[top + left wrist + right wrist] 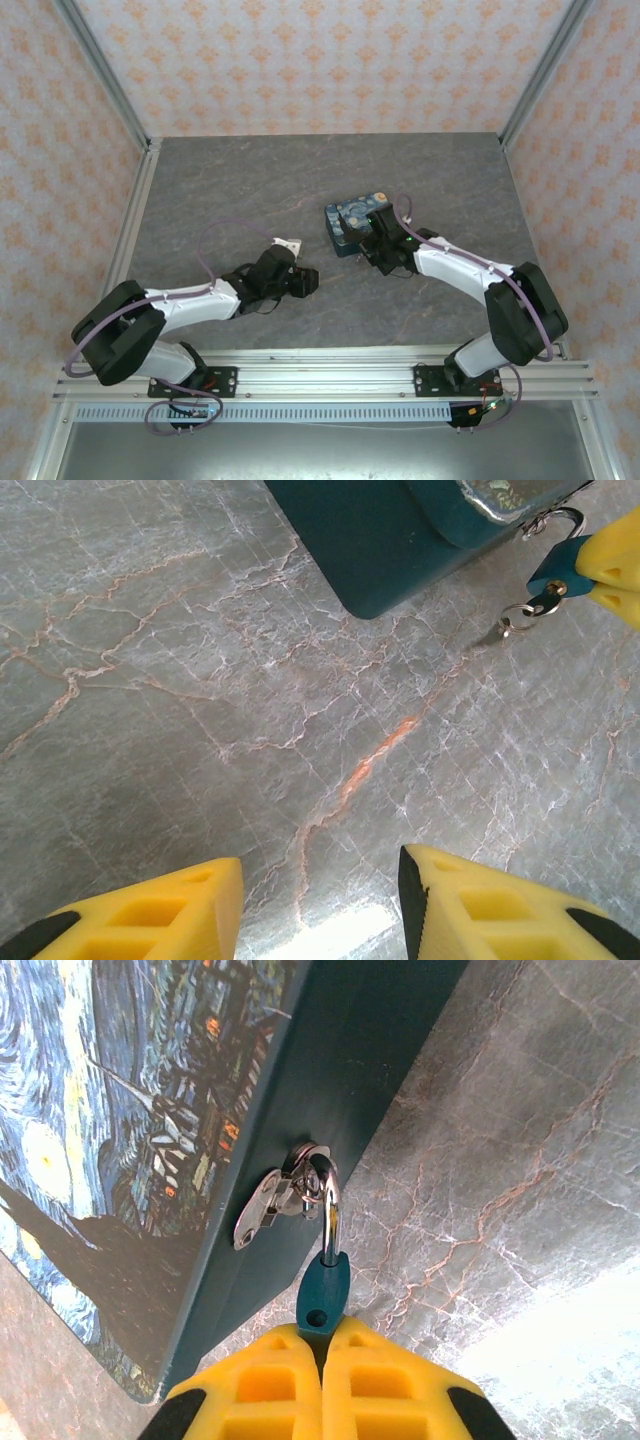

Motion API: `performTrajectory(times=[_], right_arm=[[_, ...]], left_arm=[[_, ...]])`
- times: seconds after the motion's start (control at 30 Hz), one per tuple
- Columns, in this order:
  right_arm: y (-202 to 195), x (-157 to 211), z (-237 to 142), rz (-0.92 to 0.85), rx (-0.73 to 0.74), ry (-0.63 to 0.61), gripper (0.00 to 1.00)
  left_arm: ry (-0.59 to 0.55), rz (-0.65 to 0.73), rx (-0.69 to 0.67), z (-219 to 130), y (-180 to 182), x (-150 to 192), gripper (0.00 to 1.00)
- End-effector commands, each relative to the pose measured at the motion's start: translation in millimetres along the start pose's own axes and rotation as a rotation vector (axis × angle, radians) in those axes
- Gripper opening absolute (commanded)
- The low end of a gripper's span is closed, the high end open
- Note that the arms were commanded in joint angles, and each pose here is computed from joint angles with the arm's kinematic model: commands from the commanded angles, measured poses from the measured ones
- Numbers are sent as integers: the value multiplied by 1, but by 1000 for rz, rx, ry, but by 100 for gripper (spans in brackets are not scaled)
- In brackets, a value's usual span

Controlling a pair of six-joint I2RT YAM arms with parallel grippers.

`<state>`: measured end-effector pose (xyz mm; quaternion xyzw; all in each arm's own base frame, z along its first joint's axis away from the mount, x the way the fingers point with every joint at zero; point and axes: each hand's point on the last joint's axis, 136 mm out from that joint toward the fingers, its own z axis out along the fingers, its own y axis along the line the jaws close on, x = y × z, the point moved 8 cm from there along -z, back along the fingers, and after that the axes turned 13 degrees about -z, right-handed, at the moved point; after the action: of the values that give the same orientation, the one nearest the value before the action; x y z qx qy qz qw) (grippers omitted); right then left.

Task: Unlock the padlock with the key

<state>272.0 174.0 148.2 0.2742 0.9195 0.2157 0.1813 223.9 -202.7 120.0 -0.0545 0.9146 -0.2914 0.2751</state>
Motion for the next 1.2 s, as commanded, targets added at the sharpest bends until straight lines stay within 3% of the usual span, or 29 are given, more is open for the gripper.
performTrajectory(times=[0.0, 0.5, 0.9, 1.17], right_arm=[[4, -6, 6, -3, -12, 0, 0], [7, -18, -9, -76, -22, -33, 0], [10, -27, -24, 17, -85, -94, 0], [4, -23, -13, 39, -62, -52, 0]], left_arm=[[-22, 2, -42, -5, 7, -1, 45], [-28, -25, -102, -10, 15, 0, 46], [-42, -64, -83, -3, -9, -23, 47], [-32, -53, -89, -2, -8, -22, 47]])
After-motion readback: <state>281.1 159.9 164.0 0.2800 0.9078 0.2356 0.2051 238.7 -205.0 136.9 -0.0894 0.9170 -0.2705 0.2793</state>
